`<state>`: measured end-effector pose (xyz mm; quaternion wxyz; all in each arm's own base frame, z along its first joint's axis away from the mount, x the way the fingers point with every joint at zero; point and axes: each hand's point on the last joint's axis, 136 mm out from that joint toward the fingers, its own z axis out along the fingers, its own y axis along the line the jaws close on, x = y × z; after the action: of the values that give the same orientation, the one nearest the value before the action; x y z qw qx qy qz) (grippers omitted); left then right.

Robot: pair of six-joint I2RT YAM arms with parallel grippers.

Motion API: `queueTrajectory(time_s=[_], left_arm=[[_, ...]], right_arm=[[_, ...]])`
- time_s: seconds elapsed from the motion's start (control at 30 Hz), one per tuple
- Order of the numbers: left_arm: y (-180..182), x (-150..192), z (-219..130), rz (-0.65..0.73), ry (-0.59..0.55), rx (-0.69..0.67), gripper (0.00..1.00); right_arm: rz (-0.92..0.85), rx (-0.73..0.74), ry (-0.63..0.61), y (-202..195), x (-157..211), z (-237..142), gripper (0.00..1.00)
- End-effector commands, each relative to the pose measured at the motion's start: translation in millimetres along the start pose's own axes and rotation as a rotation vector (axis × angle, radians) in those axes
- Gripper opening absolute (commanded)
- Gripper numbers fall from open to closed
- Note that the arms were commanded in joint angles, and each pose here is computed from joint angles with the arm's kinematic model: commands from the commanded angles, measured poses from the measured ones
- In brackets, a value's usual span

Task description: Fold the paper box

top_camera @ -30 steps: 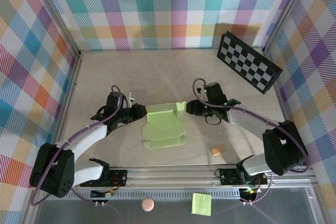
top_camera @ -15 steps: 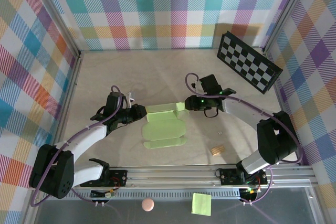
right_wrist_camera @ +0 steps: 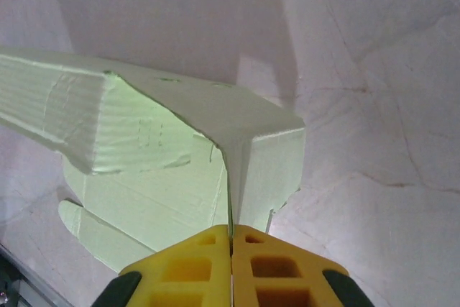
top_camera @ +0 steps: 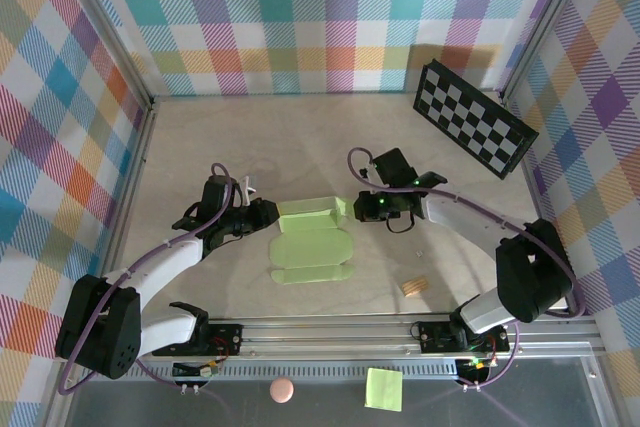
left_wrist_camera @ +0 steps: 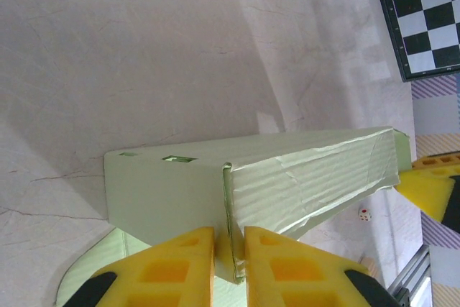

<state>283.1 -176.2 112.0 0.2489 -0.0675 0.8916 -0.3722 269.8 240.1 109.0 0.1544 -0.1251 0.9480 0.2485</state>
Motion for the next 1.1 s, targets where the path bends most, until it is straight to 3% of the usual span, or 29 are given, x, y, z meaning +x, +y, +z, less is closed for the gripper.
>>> queueTrajectory(time_s=[0.0, 0.5, 1.07], left_arm=[[17.2, 14.0, 2.6, -0.051, 0.05, -0.062, 0.18], [8.6, 14.0, -3.8, -0.041, 0.049, -0.038, 0.23], [-29.6, 56.4, -28.8, 0.021, 0.171, 0.164, 0.56]], right_arm=[[0.08, 0.01, 0.005, 9.5, 4.3, -8.2, 0.07], [0.158, 0.042, -0.016, 36.4, -5.3, 8.4, 0.08], [-0.107, -0.013, 0.044, 68.1, -53.7, 51.1, 0.07]])
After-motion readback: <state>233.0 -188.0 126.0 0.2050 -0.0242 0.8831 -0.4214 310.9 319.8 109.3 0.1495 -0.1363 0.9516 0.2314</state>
